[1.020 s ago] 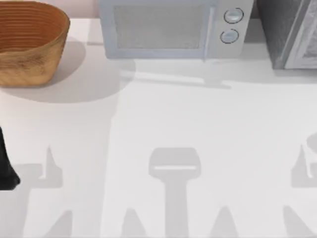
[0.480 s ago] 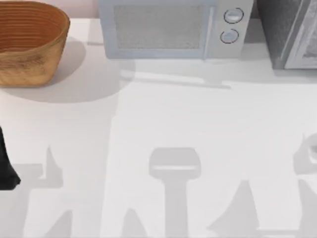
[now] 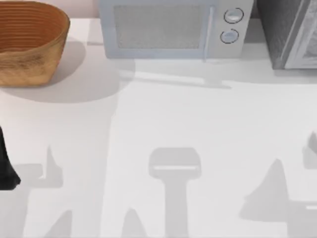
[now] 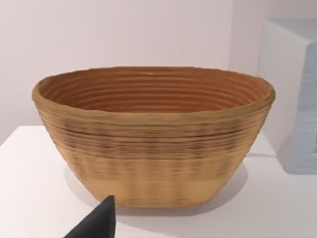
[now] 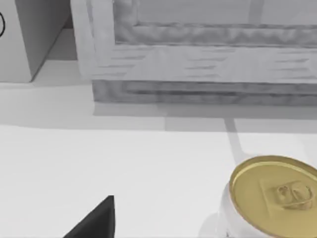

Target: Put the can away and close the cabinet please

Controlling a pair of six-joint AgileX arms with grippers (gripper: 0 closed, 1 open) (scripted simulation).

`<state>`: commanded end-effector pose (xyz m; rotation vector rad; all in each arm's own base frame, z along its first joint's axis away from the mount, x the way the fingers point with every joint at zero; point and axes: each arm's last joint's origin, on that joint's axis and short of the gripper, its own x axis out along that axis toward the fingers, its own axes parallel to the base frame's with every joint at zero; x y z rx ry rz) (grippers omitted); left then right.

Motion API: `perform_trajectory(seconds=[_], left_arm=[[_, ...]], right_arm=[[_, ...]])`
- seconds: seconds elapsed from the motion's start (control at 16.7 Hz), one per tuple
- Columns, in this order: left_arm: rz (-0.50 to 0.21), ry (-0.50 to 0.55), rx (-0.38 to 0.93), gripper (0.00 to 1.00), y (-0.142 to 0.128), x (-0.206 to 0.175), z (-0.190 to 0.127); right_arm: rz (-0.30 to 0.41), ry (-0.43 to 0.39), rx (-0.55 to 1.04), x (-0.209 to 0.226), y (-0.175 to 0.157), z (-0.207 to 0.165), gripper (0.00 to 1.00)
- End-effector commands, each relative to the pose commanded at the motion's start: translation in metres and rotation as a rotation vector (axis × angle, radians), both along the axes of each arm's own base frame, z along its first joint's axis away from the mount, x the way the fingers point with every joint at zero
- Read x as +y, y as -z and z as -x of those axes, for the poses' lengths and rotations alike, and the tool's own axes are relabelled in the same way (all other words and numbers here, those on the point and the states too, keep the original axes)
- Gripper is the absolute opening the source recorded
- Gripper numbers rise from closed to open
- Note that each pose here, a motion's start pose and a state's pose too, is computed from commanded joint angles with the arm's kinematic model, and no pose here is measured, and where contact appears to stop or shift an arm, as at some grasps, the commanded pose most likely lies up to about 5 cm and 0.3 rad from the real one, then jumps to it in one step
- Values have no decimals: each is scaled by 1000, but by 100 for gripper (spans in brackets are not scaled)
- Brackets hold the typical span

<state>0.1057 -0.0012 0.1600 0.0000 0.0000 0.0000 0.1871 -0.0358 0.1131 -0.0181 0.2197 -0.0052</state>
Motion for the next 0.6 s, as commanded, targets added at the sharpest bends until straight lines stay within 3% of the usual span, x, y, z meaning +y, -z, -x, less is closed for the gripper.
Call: perform_trajectory(seconds=[0.6], left_arm=[[0, 0, 0, 100, 0, 0, 0]], right_arm=[[-19, 8, 73, -17, 48, -8, 100]])
